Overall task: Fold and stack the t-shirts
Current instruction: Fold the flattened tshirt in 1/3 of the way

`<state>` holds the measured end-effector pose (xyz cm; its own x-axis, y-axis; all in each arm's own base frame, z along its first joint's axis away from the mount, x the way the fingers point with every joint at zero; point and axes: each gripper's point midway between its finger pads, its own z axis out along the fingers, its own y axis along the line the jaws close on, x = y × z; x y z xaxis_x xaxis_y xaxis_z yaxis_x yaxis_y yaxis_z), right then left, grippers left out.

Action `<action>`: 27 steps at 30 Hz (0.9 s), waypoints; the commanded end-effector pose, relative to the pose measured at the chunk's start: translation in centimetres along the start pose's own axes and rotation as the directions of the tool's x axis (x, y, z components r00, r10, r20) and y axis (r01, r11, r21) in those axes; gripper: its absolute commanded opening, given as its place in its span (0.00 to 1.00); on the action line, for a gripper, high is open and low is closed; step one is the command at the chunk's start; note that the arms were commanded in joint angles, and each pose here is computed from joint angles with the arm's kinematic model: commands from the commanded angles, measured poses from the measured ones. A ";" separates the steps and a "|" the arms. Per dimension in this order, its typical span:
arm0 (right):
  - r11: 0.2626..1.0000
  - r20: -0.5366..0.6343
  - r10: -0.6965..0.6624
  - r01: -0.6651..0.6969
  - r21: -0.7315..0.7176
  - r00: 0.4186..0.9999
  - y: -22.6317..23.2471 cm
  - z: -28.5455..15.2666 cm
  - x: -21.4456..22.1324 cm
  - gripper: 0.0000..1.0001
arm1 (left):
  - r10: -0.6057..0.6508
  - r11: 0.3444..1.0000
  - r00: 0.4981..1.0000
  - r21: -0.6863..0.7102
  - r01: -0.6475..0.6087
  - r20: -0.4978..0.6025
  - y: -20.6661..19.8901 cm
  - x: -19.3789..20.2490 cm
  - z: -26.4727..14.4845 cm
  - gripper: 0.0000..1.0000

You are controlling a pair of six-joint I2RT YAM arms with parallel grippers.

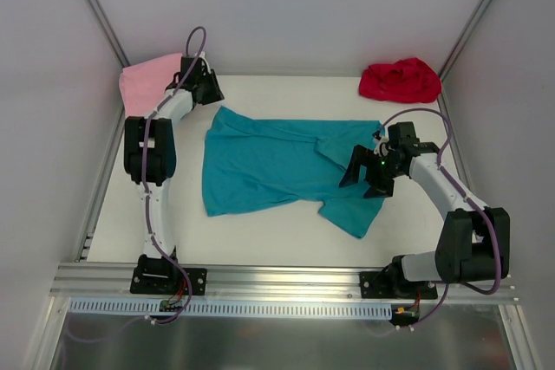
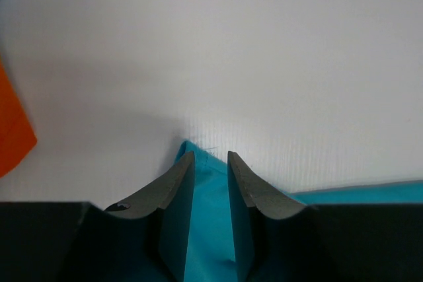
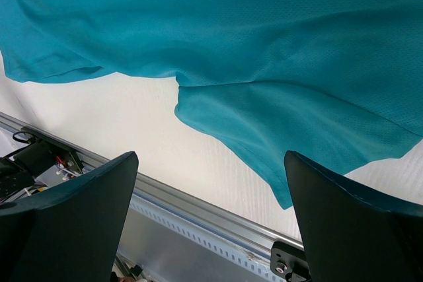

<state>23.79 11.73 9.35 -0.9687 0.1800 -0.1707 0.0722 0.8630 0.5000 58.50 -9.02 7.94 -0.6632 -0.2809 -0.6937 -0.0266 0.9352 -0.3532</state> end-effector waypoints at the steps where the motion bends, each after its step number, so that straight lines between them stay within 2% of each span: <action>1: 1.000 0.007 -0.018 0.018 0.004 1.000 0.1 -0.5 0.2 1.00 | -0.001 0.999 0.999 0.035 0.003 -0.041 -0.6 -0.4 0.3 0.28; 7: 1.000 0.006 -0.018 0.018 0.011 1.000 -0.1 -0.3 0.1 0.99 | -0.036 0.999 0.993 0.027 0.040 -0.116 -0.3 0.7 1.3 0.39; 20: 1.000 0.004 -0.017 0.017 0.002 1.000 0.0 -0.1 -0.2 1.00 | -0.074 0.997 0.981 -0.014 0.072 -0.178 1.1 2.5 1.5 0.40; 24: 1.000 0.003 -0.019 0.019 0.006 1.000 0.0 -0.2 -0.2 1.00 | -0.076 0.997 0.980 -0.021 0.074 -0.182 1.4 2.9 1.7 0.36; 27: 1.000 0.002 -0.019 0.019 0.010 1.000 -0.1 -0.2 -0.1 0.99 | -0.077 0.997 0.981 -0.022 0.075 -0.180 1.5 3.0 1.9 0.25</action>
<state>23.78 11.65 9.28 -0.9688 0.1800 -0.1703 0.0737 0.8655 0.4955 57.42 -9.13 3.86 -0.7894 -0.2952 -0.5382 -0.0877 0.9220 -0.3770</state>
